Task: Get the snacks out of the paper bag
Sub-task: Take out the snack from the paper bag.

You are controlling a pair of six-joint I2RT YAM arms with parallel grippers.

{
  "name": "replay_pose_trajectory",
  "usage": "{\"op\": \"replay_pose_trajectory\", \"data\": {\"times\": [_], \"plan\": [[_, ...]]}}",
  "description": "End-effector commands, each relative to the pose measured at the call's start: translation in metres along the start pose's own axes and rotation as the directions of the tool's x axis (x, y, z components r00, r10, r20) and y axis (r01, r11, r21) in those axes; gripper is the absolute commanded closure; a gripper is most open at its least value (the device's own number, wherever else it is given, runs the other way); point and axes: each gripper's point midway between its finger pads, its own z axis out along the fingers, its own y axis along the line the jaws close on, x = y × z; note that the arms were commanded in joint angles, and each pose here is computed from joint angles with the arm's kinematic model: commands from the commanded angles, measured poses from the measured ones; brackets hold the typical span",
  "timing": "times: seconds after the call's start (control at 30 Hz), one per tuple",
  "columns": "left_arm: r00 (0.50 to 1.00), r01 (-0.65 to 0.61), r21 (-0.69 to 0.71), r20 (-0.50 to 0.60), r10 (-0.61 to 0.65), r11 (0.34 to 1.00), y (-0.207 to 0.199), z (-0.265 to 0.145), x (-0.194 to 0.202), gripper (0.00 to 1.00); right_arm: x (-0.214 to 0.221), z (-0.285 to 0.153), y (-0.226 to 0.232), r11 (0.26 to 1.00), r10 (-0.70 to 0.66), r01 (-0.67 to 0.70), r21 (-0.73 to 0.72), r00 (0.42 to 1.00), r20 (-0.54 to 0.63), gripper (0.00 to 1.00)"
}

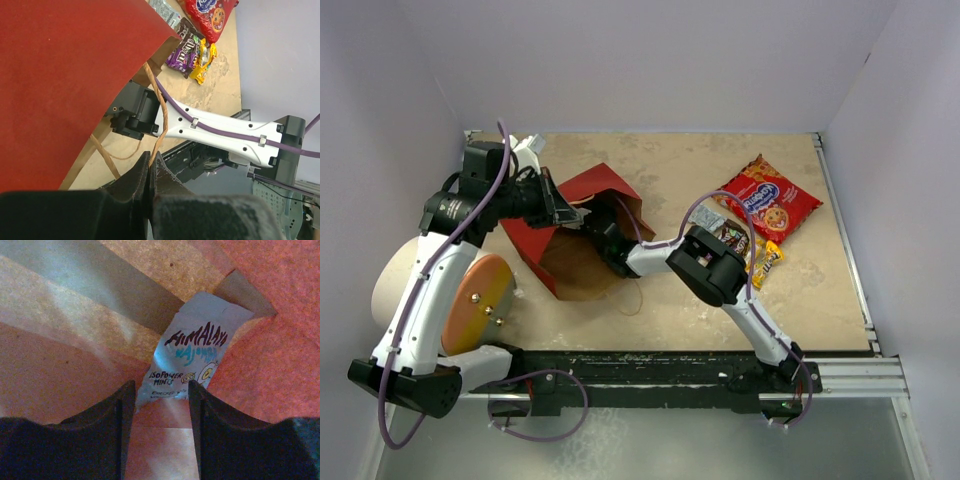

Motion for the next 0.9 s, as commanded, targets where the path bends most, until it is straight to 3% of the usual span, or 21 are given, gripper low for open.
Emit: {"op": "replay_pose_trajectory", "data": {"times": [0.0, 0.33, 0.67, 0.87], "plan": [[0.999, -0.012, 0.008, 0.03, 0.012, 1.0, -0.004, -0.006, -0.006, 1.0, -0.031, 0.0, -0.035, 0.994, 0.054, -0.06, 0.092, 0.997, 0.062, 0.53], [0.998, 0.054, 0.042, 0.021, -0.055, 0.998, -0.013, -0.004, -0.011, 1.0, -0.02, 0.0, -0.056, 0.971, 0.117, -0.122, 0.206, 0.992, 0.036, 0.66], [0.988, 0.151, 0.062, 0.006, -0.152, 0.987, -0.018, -0.003, -0.01, 1.0, -0.02, -0.002, -0.088, 0.93, 0.115, -0.122, 0.347, 0.993, 0.039, 0.46], [0.983, 0.184, 0.058, 0.017, -0.185, 0.981, -0.016, -0.004, -0.011, 1.0, -0.012, -0.009, -0.105, 0.895, 0.144, -0.137, 0.425, 0.989, 0.017, 0.44]]}}
